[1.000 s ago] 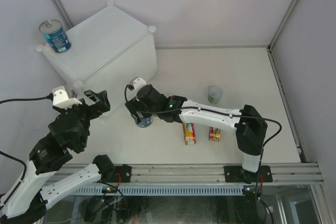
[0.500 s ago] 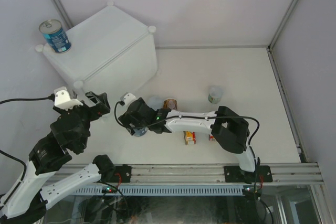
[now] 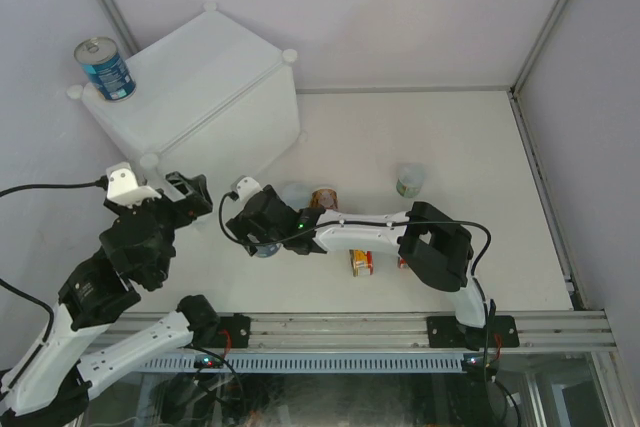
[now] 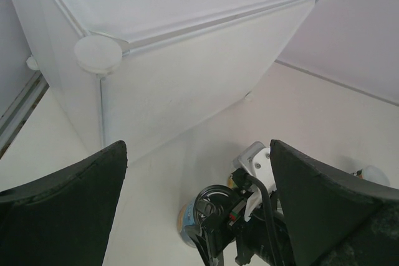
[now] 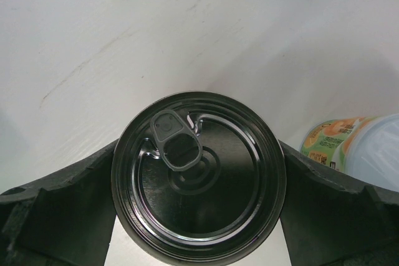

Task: Place and organize the canned foods onto the counter
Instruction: Place the canned food at the center of the board, then pick up the canned food from the center of the board.

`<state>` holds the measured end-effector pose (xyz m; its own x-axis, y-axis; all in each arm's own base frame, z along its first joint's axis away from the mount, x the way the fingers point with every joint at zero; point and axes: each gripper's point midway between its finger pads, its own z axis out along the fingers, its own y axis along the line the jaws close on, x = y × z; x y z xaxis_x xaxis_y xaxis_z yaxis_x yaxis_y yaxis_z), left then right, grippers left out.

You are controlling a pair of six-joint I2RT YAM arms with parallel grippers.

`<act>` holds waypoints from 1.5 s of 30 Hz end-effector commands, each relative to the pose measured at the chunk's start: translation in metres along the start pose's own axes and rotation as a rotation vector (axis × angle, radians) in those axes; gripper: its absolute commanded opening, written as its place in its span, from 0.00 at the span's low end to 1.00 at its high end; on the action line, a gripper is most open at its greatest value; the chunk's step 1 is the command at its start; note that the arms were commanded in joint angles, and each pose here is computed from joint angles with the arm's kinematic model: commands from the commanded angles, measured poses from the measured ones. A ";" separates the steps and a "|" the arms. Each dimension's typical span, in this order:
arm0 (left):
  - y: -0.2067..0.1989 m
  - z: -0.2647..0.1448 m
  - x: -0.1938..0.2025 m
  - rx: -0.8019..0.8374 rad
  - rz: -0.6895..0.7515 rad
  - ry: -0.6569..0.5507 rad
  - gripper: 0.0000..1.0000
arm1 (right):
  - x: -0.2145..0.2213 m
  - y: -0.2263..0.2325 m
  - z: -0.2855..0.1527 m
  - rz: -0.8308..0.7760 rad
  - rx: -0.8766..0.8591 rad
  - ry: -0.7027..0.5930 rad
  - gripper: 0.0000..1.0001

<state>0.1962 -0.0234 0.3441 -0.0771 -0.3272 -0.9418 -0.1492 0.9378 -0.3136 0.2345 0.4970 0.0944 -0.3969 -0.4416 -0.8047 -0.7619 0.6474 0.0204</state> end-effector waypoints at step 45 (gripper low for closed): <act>-0.098 0.020 0.170 0.115 -0.234 0.574 1.00 | 0.018 -0.138 -0.269 0.391 0.268 -0.319 0.93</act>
<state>0.2165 -0.1526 0.2170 -0.5443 -0.4787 -0.6889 -0.1233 0.8579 -0.4988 0.1956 0.2460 0.2346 -0.4103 -0.0088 -0.9119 -0.4698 0.8591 0.2031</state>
